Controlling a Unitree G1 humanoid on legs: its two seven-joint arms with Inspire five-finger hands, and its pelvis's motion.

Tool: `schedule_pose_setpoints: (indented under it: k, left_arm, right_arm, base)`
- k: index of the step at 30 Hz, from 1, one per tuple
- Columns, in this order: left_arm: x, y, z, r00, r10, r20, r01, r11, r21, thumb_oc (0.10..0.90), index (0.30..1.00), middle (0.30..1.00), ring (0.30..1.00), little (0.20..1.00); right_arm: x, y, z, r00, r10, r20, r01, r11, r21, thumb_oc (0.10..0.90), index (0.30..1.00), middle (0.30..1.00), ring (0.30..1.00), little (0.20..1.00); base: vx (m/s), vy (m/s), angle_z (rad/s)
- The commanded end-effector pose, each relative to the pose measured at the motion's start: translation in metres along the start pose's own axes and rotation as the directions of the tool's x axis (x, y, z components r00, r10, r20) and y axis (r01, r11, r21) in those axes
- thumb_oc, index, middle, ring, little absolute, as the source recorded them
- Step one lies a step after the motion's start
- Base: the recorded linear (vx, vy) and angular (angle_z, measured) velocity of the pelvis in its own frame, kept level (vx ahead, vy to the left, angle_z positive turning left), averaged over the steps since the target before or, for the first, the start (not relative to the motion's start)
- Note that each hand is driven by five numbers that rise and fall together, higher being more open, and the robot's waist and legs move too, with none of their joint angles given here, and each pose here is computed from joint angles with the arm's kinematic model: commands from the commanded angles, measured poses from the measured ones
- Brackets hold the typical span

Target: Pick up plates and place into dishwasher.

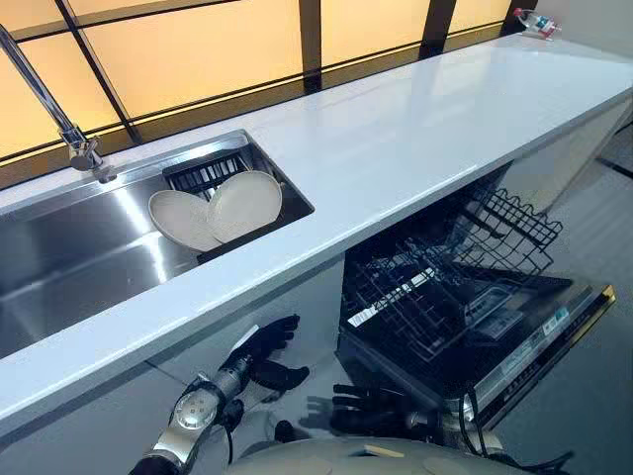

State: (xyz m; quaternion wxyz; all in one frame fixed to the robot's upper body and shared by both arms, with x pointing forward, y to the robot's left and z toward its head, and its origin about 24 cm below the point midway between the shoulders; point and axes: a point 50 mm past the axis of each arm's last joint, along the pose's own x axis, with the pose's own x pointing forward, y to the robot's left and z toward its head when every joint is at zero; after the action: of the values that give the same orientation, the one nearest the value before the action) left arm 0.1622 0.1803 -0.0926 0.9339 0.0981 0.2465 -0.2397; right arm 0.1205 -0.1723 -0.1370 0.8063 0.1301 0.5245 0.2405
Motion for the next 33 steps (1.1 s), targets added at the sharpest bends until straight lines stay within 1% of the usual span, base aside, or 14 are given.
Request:
schedule_pose_setpoints:
  k: [1,4,7,10,11,12,14,19,21,25,28,30,31,33]
  left_arm:
    - [0.018,0.015,0.058,0.971,-0.04,0.235,0.02,0.996,0.084,0.8,0.9,0.9,0.9,0.9]
    - [0.019,0.009,0.063,0.958,-0.146,0.246,0.128,0.988,0.087,0.8,0.9,0.9,0.9,0.9]
    - [0.022,0.003,0.073,0.939,-0.244,0.243,0.214,0.966,0.144,0.8,0.9,0.9,0.9,0.9]
    - [0.023,0.003,0.087,0.924,-0.29,0.25,0.233,0.944,0.233,0.8,0.9,0.9,0.9,0.9]
    - [0.023,0.003,0.098,0.911,-0.329,0.248,0.258,0.925,0.278,0.8,0.9,0.9,0.9,0.9]
    - [0.023,0.003,0.1,0.909,-0.335,0.247,0.261,0.921,0.288,0.8,0.9,0.9,0.9,0.9]
    - [0.019,0.007,0.118,0.89,-0.382,0.248,0.282,0.89,0.359,0.8,0.9,0.9,0.9,0.9]
    - [0.007,0.017,0.157,0.851,-0.429,0.304,0.264,0.849,0.458,0.8,0.9,0.9,0.9,0.9]
    - [-0.001,0.022,0.177,0.848,-0.437,0.3,0.221,0.805,0.551,0.8,0.9,0.9,0.9,0.9]
    - [-0.019,0.028,0.214,0.812,-0.487,0.322,0.212,0.76,0.614,0.8,0.9,0.9,0.9,0.9]
    - [-0.035,0.03,0.245,0.761,-0.542,0.357,0.244,0.749,0.616,0.8,0.9,0.9,0.9,0.9]
    - [-0.041,0.032,0.256,0.744,-0.554,0.374,0.248,0.749,0.614,0.8,0.9,0.9,0.9,0.9]
    - [-0.047,0.036,0.269,0.745,-0.54,0.393,0.228,0.759,0.61,0.8,0.9,0.9,0.9,0.9]
    - [-0.052,0.042,0.284,0.733,-0.54,0.414,0.241,0.775,0.585,0.8,0.9,0.9,0.9,0.9]
  right_arm:
    - [0.01,0.017,0.027,0.994,0.097,0.041,-0.093,0.992,-0.081,0.8,0.9,0.9,0.9,0.9]
    - [0.01,0.017,0.027,0.994,0.101,0.034,-0.098,0.992,-0.081,0.8,0.9,0.9,0.9,0.9]
    - [0.01,0.017,0.027,0.994,0.105,0.024,-0.103,0.992,-0.074,0.8,0.9,0.9,0.9,0.9]
    - [0.01,0.018,0.028,0.994,0.106,0.015,-0.105,0.992,-0.077,0.8,0.9,0.9,0.9,0.9]
    - [0.01,0.018,0.028,0.994,0.106,0.013,-0.105,0.992,-0.075,0.8,0.9,0.9,0.9,0.9]
    - [0.01,0.018,0.027,0.994,0.106,0.012,-0.105,0.992,-0.074,0.8,0.9,0.9,0.9,0.9]
    - [0.01,0.018,0.026,0.995,0.105,0.004,-0.104,0.991,-0.079,0.8,0.9,0.9,0.9,0.9]
    - [0.009,0.017,0.02,0.995,0.099,-0.005,-0.099,0.992,-0.079,0.8,0.9,0.9,0.9,0.9]
    - [0.008,0.017,0.018,0.996,0.093,-0.006,-0.094,0.993,-0.071,0.8,0.9,0.9,0.9,0.9]
    - [0.006,0.015,0.011,0.997,0.082,-0.007,-0.082,0.995,-0.057,0.8,0.9,0.9,0.9,0.9]
    - [0.004,0.013,0.006,0.997,0.074,-0.004,-0.074,0.997,-0.039,0.8,0.9,0.9,0.9,0.9]
    - [0.004,0.013,0.004,0.998,0.07,-0.003,-0.07,0.997,-0.029,0.8,0.9,0.9,0.9,0.9]
    - [0.004,0.013,0.002,0.998,0.067,-0.004,-0.067,0.998,-0.019,0.8,0.9,0.9,0.9,0.9]
    - [0.005,0.014,0.0,0.998,0.067,-0.006,-0.068,0.998,-0.01,0.8,0.9,0.9,0.9,0.9]
  base:
    - [-0.11,-0.057,-0.16]
    - [0.0,0.0,0.0]
    - [0.0,0.0,0.0]
    - [0.0,0.0,0.0]
    - [0.0,0.0,0.0]
    - [0.0,0.0,0.0]
    - [0.0,0.0,0.0]
    - [0.0,0.0,0.0]
    - [0.0,0.0,0.0]
    - [0.0,0.006,0.04]
    - [0.01,-0.005,0.11]
    - [0.02,-0.007,0.15]
    - [0.02,-0.016,0.1]
    - [0.02,-0.022,0.1]
